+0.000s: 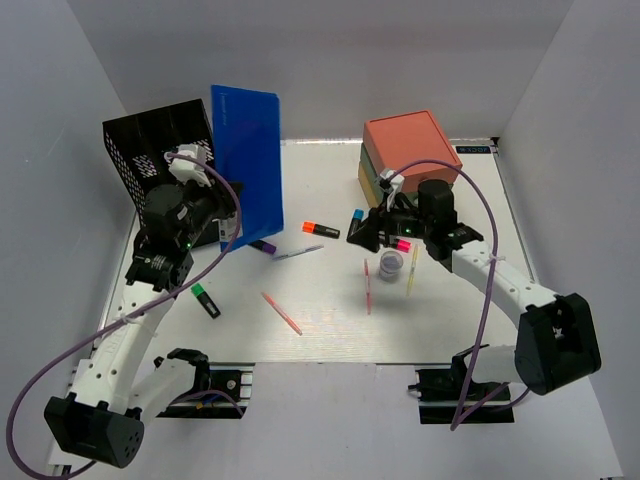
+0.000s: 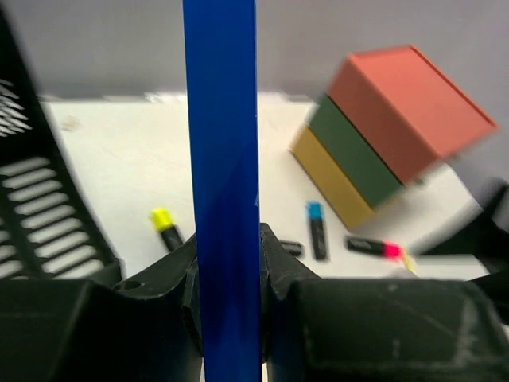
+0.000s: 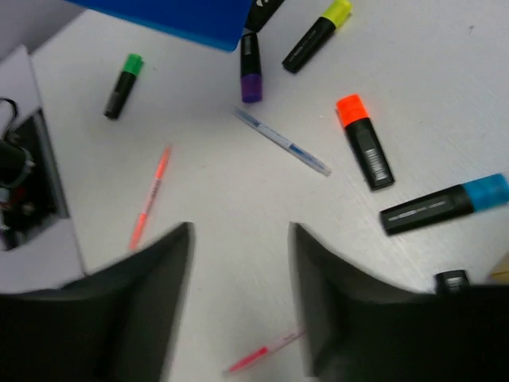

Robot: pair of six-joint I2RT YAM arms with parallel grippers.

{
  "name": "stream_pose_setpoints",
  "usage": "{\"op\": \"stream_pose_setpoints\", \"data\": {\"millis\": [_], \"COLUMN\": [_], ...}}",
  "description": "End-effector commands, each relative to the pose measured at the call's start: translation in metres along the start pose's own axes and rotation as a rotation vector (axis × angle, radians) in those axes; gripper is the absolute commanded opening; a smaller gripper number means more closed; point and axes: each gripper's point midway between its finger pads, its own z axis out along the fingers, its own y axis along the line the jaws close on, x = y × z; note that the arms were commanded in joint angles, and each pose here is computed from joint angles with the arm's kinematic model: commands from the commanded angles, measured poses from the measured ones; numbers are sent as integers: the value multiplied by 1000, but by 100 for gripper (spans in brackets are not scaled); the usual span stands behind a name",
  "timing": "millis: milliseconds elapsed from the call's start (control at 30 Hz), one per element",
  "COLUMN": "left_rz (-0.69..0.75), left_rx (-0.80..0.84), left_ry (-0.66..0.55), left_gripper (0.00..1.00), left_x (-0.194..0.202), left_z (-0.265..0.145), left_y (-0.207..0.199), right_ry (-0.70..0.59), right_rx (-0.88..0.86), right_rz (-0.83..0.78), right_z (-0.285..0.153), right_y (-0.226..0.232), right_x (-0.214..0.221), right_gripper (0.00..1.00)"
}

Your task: Organize the desk

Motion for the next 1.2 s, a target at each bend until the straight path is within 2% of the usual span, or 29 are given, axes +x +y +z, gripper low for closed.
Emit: {"op": "stream_pose_setpoints", "data": {"millis": [0, 33, 100, 233, 433, 467, 933, 967, 1000, 1067, 1167], "left_rz": [58, 67, 88, 151, 247, 299, 396, 395, 404, 406, 416], "left_rx": [-154, -175, -229, -260, -371, -392, -538, -536, -542, -553, -551], "left_ry": [-224, -244, -286, -395, -410, -424, -450, -491, -478, -510, -494], "left_gripper": [0, 0, 0, 0, 0, 0, 0, 0, 0, 0, 0], "left_x": [-62, -67, -75, -99, -110, -114, -85, -90, -78, -80, -70], "left_z": [-14, -17, -23, -41, -50, -52, -32, -32, -27, -24, -6], "left_y": [20, 23, 32, 34, 51, 54, 91, 90, 95, 98, 103], "right_ry": [-45, -45, -46, -44, -44, -39, -34, -40, -42, -50, -57], "right_rx": [-51, -58, -49, -37, -32, -30, -7, -4, 0, 17, 25], "right_rz": [-72, -72, -69, -93, -90, -86, -103, -118, -122, -139, -148], "right_z": [-7, -8, -9, -9, -7, -6, -6, -7, -8, -11, -12], "right_y": [9, 10, 7, 1, -1, -2, -6, -6, -6, -7, -7], "right_x": [-10, -10, -10, -8, -6, -4, -4, -7, -8, -11, -11], "right_gripper": [48, 29, 0, 0, 0, 0, 0, 0, 0, 0, 0]}}
